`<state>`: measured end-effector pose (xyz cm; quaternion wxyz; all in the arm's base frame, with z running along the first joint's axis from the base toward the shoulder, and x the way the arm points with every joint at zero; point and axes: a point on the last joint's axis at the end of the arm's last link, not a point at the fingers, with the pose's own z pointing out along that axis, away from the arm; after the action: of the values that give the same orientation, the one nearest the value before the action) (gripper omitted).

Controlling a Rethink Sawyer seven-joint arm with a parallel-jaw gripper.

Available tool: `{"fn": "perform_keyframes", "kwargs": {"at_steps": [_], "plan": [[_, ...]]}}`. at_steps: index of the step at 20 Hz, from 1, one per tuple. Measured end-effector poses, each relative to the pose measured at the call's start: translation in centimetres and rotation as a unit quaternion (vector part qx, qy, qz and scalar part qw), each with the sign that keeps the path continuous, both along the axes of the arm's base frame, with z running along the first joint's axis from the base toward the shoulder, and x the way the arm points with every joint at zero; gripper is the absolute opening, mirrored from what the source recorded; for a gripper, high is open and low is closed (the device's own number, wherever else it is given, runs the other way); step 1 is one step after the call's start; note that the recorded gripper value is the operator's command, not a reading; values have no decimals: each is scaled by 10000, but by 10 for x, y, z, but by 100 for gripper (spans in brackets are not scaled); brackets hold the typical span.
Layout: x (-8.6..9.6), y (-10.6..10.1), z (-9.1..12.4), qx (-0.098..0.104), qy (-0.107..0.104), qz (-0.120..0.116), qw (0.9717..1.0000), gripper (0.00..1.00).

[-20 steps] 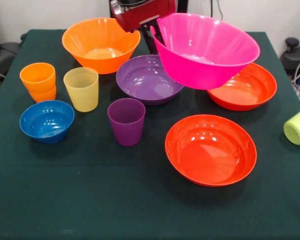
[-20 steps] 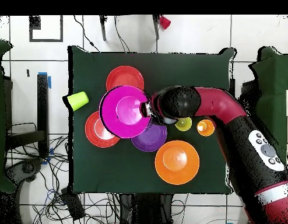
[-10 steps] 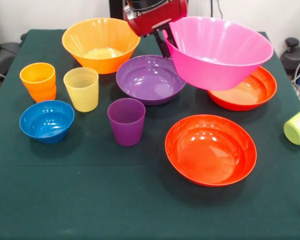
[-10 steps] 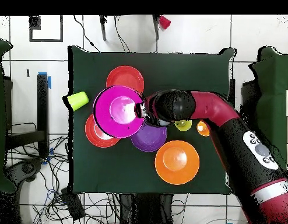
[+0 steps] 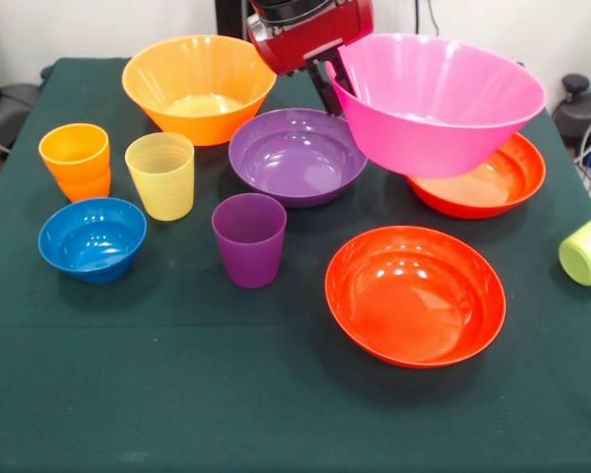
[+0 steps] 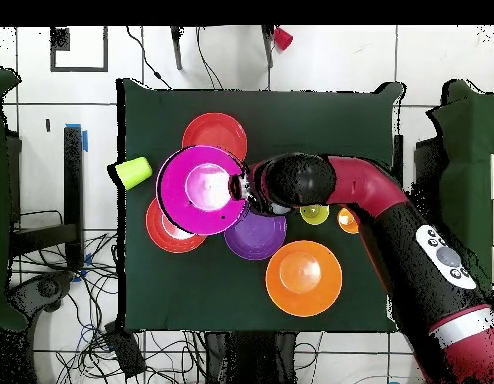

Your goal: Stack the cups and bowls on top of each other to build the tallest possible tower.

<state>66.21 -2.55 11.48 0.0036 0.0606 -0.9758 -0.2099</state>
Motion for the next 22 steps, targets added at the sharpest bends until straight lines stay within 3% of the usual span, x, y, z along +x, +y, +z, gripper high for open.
{"fn": "perform_keyframes", "kwargs": {"at_steps": [22], "plan": [[3, -10, 9, -26, -16, -126, 9999, 0]]}}
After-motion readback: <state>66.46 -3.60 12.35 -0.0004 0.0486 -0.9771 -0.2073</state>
